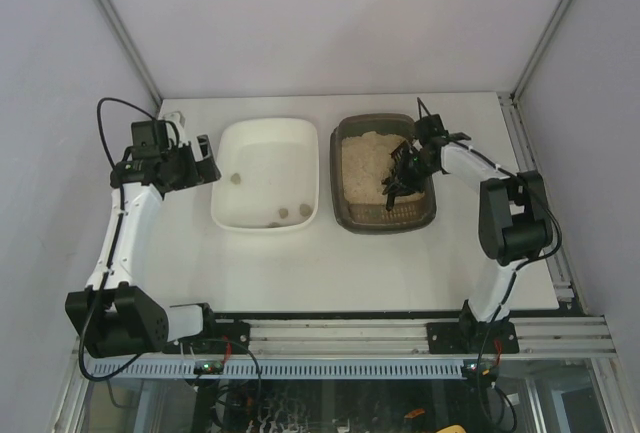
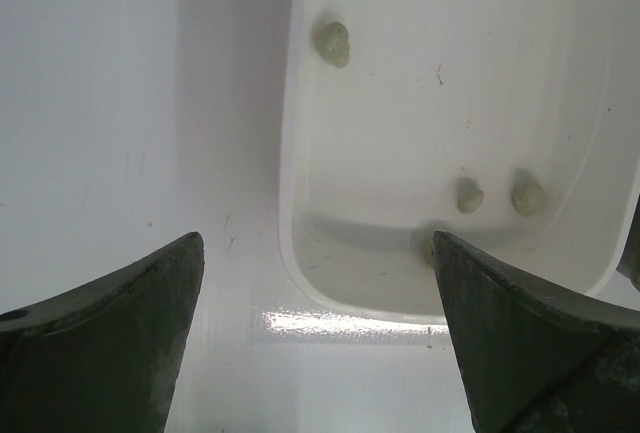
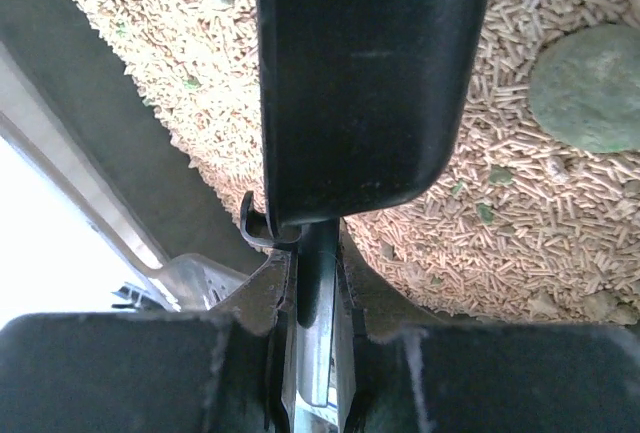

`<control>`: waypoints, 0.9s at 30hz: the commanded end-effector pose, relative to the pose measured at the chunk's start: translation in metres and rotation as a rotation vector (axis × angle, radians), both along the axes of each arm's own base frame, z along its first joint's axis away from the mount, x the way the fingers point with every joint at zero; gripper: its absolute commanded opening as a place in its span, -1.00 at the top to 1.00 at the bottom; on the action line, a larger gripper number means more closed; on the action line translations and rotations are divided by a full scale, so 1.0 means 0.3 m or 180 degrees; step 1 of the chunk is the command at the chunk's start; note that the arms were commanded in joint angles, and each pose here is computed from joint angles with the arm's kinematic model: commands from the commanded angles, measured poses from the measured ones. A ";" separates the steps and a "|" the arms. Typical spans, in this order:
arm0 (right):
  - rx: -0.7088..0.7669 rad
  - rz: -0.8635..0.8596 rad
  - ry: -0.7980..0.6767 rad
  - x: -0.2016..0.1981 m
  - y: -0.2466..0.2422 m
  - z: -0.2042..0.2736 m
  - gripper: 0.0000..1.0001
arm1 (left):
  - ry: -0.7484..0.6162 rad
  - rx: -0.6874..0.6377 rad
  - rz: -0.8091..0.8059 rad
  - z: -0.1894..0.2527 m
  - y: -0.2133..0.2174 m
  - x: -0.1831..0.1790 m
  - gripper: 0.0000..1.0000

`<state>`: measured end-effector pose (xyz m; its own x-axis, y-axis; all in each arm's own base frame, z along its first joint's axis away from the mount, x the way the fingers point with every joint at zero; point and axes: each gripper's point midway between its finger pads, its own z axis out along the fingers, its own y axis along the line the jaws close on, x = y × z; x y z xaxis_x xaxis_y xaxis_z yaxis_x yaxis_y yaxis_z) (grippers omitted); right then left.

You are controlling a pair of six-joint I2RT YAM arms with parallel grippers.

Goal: Clean the litter box

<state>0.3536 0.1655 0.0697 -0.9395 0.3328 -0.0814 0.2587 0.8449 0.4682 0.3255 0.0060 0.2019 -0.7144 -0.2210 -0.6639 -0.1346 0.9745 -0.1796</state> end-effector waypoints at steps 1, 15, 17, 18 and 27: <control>0.0545 -0.0005 -0.0501 0.077 0.005 0.103 1.00 | -0.0008 -0.0063 -0.0148 -0.018 -0.032 -0.005 -1.00; 0.0953 0.0144 -0.0767 0.052 0.019 0.141 1.00 | 0.0034 -0.0126 -0.0211 -0.042 -0.049 -0.015 -0.99; 0.1094 0.0166 -0.0839 0.049 0.026 0.160 1.00 | 0.0027 -0.0140 -0.0253 -0.041 -0.055 -0.017 -1.00; 0.1163 0.0183 -0.0882 0.046 0.031 0.171 1.00 | 0.0024 -0.0146 -0.0281 -0.042 -0.059 -0.018 -1.00; 0.1688 0.0280 -0.1107 -0.015 0.051 0.195 1.00 | -0.0030 -0.0198 -0.0536 -0.055 -0.092 -0.025 -1.00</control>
<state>0.3428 0.1734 0.0963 -0.9301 0.3451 -0.1256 0.0996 0.5661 0.8183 0.3169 -0.0134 0.1830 -0.7569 -0.1865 -0.6264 -0.0420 0.9703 -0.2381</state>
